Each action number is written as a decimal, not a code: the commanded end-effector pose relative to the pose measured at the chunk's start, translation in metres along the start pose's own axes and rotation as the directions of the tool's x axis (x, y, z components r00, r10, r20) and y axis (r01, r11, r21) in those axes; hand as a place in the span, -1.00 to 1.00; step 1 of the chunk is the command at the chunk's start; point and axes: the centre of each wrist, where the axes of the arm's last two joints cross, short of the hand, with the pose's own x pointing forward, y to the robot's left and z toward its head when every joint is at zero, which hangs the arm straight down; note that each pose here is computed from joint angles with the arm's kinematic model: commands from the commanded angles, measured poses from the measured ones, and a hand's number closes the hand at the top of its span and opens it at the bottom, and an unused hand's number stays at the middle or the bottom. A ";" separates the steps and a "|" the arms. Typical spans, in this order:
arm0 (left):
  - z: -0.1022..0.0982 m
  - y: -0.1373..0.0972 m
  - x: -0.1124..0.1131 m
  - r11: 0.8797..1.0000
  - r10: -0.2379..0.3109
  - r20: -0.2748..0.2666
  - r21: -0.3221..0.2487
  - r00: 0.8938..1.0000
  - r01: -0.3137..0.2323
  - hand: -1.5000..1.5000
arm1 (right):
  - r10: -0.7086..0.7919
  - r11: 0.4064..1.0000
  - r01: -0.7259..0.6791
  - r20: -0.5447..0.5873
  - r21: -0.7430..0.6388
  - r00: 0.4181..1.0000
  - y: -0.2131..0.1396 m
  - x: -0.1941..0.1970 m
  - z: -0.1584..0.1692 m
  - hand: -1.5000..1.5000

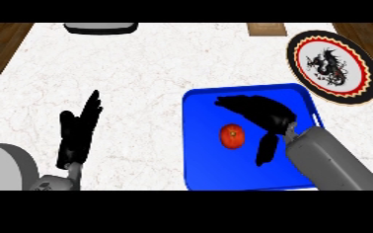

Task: Pick the tomato from the tray and place it in the plate

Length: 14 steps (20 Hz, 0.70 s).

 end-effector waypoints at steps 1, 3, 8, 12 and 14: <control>0.012 0.005 -0.013 1.000 -0.012 0.010 0.000 1.000 0.012 0.00 | 0.007 1.000 -0.008 0.006 0.011 1.000 0.006 0.000 -0.004 -1.00; -0.001 -0.005 0.014 1.000 -0.012 0.003 0.009 1.000 0.012 0.00 | 0.017 0.999 -0.016 -0.007 0.038 1.000 -0.003 -0.005 -0.011 -1.00; -0.007 -0.005 -0.003 1.000 0.007 0.002 0.000 1.000 -0.007 0.00 | 0.024 0.998 -0.024 -0.009 0.061 1.000 0.011 -0.004 -0.010 -1.00; 0.002 -0.005 0.002 1.000 0.004 0.008 0.004 1.000 -0.004 0.00 | 0.001 0.998 -0.001 -0.001 0.064 1.000 0.030 -0.006 -0.030 -1.00; 0.001 -0.006 0.007 1.000 -0.003 0.020 0.005 1.000 0.003 0.00 | 0.002 0.999 -0.001 -0.013 0.053 1.000 0.023 -0.002 -0.023 -1.00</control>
